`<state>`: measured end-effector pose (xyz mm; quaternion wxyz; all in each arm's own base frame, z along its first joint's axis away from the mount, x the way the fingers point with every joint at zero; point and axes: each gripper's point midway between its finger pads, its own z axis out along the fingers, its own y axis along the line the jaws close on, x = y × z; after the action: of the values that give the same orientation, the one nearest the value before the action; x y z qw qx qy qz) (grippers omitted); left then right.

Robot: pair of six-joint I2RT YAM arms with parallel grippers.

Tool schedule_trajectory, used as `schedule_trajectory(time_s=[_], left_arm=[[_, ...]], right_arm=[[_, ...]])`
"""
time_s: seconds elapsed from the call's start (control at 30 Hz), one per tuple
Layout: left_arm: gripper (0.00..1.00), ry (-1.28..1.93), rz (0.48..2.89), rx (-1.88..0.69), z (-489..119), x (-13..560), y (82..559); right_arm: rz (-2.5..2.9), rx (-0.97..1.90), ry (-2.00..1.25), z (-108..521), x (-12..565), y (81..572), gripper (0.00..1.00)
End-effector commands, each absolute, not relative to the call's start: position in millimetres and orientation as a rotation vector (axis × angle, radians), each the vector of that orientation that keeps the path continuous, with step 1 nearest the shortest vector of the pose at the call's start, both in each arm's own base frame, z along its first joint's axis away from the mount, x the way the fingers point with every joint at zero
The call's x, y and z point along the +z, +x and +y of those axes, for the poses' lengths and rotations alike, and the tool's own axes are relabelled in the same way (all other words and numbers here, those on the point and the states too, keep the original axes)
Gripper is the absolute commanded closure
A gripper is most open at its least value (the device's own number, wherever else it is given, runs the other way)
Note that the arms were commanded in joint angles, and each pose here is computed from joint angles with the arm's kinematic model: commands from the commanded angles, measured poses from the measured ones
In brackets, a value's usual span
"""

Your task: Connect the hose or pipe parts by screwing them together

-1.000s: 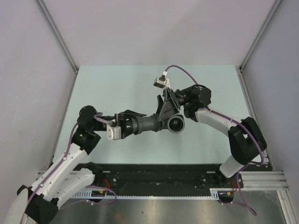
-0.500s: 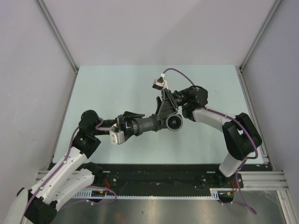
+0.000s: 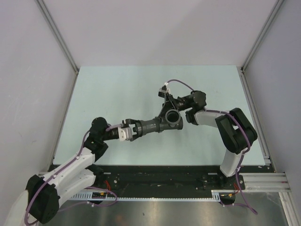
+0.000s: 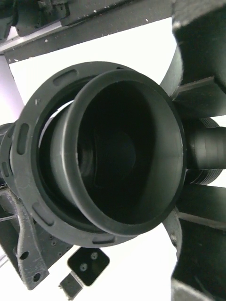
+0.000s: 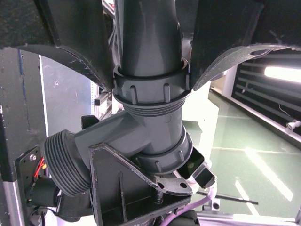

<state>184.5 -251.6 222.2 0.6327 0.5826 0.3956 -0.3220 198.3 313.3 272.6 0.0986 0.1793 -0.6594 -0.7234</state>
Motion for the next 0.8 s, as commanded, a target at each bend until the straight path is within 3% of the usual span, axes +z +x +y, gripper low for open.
schedule_trajectory(time_s=[0.0,0.23,0.57,0.77], left_arm=[[1.00,1.339,0.851,-1.009,-266.1,228.4,143.9],[1.00,1.239,0.976,-1.125,-268.0,218.3,145.2],[1.00,1.003,1.151,-1.370,-273.9,237.2,147.7],[1.00,0.849,1.224,-1.474,-271.1,259.6,149.8]], right_arm=[[-1.679,-2.312,-0.177,310.9,337.3,262.4,0.59],[-1.635,-2.364,-0.370,291.0,333.5,300.8,0.53],[-1.676,-2.459,-0.594,250.1,298.5,364.6,0.54],[-2.031,-2.596,-0.485,228.0,295.8,400.9,0.53]])
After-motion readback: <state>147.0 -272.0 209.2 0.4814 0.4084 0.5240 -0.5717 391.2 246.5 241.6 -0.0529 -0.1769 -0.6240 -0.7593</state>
